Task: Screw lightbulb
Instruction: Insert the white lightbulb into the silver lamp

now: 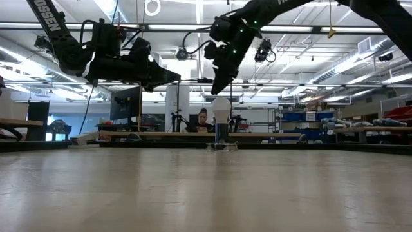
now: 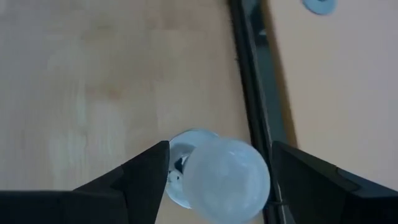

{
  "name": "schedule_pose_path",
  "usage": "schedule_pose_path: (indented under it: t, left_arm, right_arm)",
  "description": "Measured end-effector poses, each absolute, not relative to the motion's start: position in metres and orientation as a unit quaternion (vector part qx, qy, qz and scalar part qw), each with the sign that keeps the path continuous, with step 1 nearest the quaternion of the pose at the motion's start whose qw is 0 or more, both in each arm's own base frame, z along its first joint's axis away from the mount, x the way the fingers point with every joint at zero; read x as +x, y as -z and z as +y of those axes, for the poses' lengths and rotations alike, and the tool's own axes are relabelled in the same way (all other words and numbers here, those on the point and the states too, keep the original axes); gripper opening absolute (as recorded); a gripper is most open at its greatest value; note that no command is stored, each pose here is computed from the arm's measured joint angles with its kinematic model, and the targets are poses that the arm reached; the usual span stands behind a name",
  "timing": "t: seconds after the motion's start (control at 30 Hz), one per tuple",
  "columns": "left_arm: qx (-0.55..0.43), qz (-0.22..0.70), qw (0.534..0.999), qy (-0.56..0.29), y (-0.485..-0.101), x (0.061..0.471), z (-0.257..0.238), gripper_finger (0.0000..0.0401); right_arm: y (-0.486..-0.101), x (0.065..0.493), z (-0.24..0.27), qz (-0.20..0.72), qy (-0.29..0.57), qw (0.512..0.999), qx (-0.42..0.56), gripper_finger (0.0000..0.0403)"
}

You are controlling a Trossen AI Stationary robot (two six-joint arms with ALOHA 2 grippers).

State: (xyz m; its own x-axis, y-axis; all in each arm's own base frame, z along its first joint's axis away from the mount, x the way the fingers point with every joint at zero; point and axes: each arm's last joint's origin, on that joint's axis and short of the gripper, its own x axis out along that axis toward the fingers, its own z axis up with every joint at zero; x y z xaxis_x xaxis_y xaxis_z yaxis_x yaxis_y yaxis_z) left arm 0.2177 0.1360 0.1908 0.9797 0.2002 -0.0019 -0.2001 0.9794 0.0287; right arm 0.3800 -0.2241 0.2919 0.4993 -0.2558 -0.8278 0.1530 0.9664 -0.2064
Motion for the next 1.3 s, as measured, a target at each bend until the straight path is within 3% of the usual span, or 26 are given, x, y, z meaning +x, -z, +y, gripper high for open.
schedule_pose_path:
  t: [0.13,0.5,0.77,0.87,1.3]
  left_arm:
    - [0.014,0.002,0.995,-0.101,-0.191,0.218,0.136,0.0005]
    - [0.014,0.002,0.995,-0.1,-0.191,0.218,0.136,0.0005]
    - [0.014,0.002,0.995,-0.101,-0.191,0.218,0.136,0.0005]
    - [0.014,0.002,0.995,-0.1,-0.191,0.218,0.136,0.0005]
    - [-0.001,0.019,0.992,-0.122,-0.187,0.217,0.137,0.0005]
  right_arm:
    - [-0.285,0.373,-0.234,0.49,0.085,0.865,-0.06,0.0282]
    - [-0.269,0.366,-0.24,0.492,0.108,0.864,-0.013,0.0249]
    - [-0.27,0.372,-0.229,0.466,0.273,0.826,0.163,0.0231]
    - [-0.27,0.373,-0.224,0.457,0.298,0.814,0.197,0.0233]
    - [-0.309,0.383,-0.212,0.447,0.271,0.849,0.071,0.0262]
